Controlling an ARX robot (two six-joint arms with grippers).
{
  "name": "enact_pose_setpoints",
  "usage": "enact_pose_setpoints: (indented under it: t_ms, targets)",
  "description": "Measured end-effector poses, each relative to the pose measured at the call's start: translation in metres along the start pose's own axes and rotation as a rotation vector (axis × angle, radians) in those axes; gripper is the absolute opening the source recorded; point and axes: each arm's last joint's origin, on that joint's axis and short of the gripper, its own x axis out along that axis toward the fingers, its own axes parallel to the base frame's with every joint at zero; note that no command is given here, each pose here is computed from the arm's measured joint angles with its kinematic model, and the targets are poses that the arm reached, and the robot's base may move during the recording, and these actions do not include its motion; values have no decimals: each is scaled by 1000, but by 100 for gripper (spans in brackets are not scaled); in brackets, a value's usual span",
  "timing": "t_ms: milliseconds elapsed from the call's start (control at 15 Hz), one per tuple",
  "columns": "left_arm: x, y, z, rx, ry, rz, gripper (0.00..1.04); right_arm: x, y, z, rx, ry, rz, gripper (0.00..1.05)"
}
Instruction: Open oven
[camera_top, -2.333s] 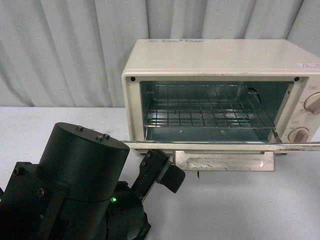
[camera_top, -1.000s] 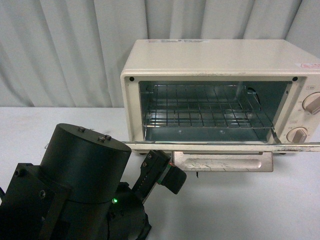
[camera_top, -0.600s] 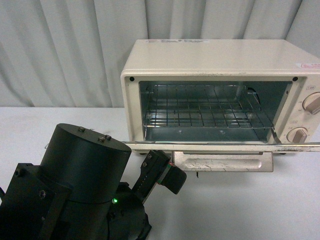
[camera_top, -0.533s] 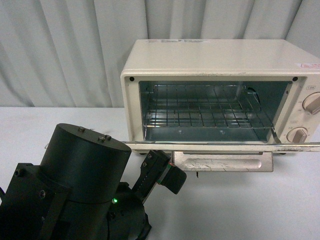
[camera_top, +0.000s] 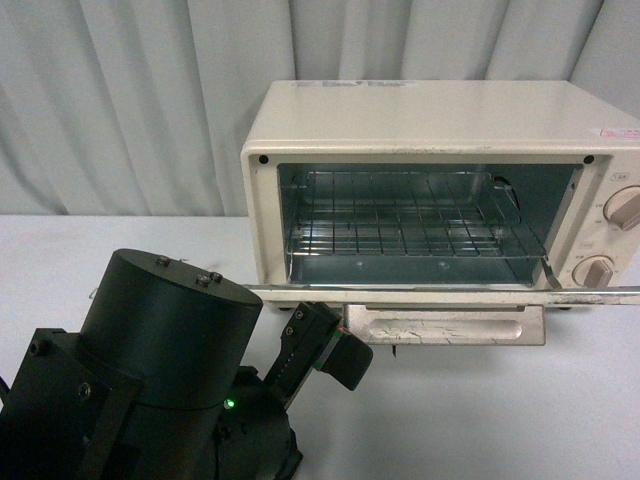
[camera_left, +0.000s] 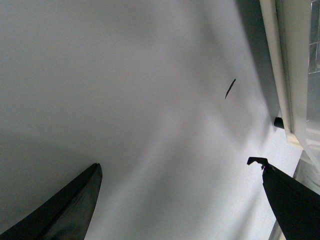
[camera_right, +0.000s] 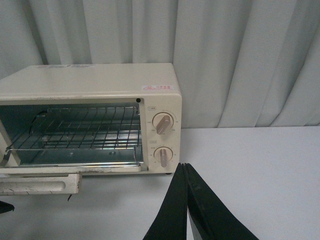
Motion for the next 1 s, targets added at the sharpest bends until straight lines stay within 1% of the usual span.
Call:
enact_pose_setpoints:
  t_ms: [133, 200, 333, 400, 467, 533, 600, 800, 867, 1000]
  targets:
    - [0, 0, 0, 0, 0, 0, 98, 0, 0, 0, 0, 0, 0, 18]
    - [0, 0, 0, 0, 0, 0, 98, 0, 0, 0, 0, 0, 0, 31]
    - [0, 0, 0, 0, 0, 0, 98, 0, 0, 0, 0, 0, 0, 52]
    - [0, 0, 0, 0, 0, 0, 98, 0, 0, 0, 0, 0, 0, 69]
    - [0, 0, 0, 0, 0, 0, 98, 0, 0, 0, 0, 0, 0, 79]
    - [0, 0, 0, 0, 0, 0, 98, 0, 0, 0, 0, 0, 0, 87]
    - [0, 0, 0, 0, 0, 0, 98, 0, 0, 0, 0, 0, 0, 89]
    - [0, 0, 0, 0, 0, 0, 98, 0, 0, 0, 0, 0, 0, 100]
    - [0, 0, 0, 0, 0, 0, 98, 0, 0, 0, 0, 0, 0, 97]
    - [0, 0, 0, 0, 0, 0, 98, 0, 0, 0, 0, 0, 0, 98]
